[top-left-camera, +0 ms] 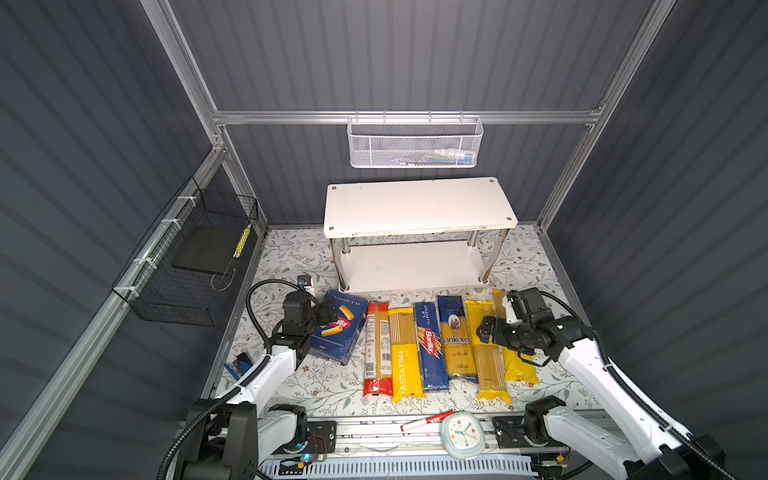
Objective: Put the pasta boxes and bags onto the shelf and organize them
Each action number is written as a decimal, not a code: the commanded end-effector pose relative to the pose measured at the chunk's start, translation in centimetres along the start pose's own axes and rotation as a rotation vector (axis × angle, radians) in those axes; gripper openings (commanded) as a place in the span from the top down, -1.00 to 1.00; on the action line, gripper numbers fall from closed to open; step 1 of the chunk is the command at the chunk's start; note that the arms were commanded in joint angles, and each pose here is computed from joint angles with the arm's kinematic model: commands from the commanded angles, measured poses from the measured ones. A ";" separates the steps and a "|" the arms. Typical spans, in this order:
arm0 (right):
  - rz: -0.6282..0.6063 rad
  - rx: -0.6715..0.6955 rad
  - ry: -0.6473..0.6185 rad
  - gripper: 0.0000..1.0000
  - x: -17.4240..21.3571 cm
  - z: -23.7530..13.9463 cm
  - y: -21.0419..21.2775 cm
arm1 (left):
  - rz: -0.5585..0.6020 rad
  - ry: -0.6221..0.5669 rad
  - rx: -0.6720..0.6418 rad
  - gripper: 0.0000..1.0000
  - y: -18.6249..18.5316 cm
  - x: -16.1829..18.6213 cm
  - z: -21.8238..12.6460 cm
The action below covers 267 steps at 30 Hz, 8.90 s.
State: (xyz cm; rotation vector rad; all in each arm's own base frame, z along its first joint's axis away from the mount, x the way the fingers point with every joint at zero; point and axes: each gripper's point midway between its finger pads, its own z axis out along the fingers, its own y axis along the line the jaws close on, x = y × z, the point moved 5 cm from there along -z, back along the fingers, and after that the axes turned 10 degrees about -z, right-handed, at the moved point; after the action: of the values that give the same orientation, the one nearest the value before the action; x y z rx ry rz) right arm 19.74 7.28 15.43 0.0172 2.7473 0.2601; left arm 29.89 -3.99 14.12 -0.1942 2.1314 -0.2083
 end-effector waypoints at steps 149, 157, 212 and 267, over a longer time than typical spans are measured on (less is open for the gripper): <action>-0.009 0.222 0.133 0.20 2.0 9.3 -0.9 | -0.004 -0.012 -0.012 -0.99 -0.1 -0.8 -0.2; 0.007 0.194 0.056 0.74 1.4 7.8 -0.7 | -0.003 -0.011 -0.012 -0.99 -0.1 -0.7 -0.2; -0.165 0.001 -0.670 1.00 -13.6 -22.8 2.3 | -0.010 -0.017 -0.016 -0.99 0.0 -0.7 -0.4; -0.148 -0.172 -0.791 0.43 -33.1 -19.2 4.1 | -0.004 -0.022 -0.003 -0.99 -0.2 -0.7 -0.4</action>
State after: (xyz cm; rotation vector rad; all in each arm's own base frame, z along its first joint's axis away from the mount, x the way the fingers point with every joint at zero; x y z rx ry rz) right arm 43.27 6.34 45.34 -0.1080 1.9609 0.3385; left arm 29.86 -3.76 14.85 -0.2077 2.1035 -0.1970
